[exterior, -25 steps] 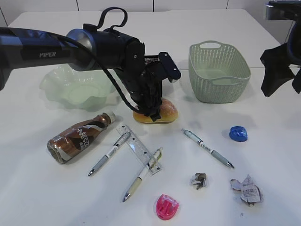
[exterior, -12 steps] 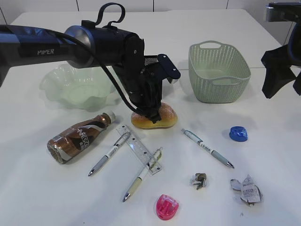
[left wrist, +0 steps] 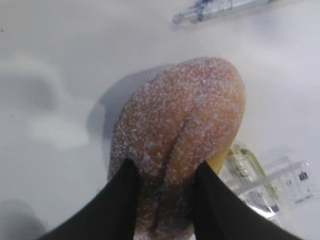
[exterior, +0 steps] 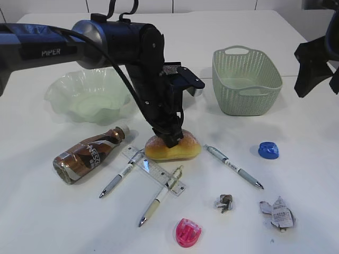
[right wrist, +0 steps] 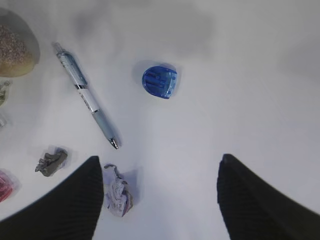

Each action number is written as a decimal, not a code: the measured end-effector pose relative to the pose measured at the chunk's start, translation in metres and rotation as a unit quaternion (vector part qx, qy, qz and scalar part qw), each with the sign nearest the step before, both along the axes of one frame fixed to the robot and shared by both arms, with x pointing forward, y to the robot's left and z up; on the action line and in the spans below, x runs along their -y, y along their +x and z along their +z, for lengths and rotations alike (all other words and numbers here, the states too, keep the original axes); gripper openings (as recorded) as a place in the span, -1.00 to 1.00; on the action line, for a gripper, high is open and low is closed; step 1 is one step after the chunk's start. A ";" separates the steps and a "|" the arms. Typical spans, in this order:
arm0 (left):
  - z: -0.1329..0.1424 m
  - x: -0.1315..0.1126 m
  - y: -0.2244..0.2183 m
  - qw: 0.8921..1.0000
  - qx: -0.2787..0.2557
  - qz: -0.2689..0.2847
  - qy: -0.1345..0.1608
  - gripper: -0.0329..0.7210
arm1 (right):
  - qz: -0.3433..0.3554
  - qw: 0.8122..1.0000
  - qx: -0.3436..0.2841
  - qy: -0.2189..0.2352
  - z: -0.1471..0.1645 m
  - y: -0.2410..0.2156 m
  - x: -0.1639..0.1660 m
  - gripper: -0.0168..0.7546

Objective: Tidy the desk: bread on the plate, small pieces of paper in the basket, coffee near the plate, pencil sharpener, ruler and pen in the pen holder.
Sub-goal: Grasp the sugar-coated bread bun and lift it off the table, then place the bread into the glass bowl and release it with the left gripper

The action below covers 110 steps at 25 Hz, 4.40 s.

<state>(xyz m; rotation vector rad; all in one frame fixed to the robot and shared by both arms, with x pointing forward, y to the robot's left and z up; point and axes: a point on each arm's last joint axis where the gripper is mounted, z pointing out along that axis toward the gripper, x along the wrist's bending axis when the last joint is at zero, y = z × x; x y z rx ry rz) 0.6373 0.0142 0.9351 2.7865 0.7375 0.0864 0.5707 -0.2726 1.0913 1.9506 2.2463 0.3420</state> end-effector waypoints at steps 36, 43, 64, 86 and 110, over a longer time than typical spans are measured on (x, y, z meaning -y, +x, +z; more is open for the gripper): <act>0.075 -0.001 0.016 0.993 0.044 0.113 -0.002 -0.36 | 0.000 1.000 -0.002 0.000 0.000 0.000 0.000 0.47; 0.104 -0.010 0.012 0.986 0.077 0.149 -0.007 -0.36 | 0.000 1.000 -0.002 0.000 0.000 0.000 0.000 0.47; 0.135 -0.073 0.041 0.937 0.215 0.256 0.104 -0.36 | 0.000 1.000 -0.002 0.000 0.000 0.000 0.000 0.47; 0.117 -0.214 0.088 0.886 0.096 0.454 0.010 -0.35 | -0.013 1.000 -0.003 0.003 0.000 0.000 0.000 0.47; 0.031 -0.193 0.120 0.890 0.051 0.449 -0.053 -0.31 | -0.032 0.999 -0.008 0.036 0.000 -0.001 -0.005 0.47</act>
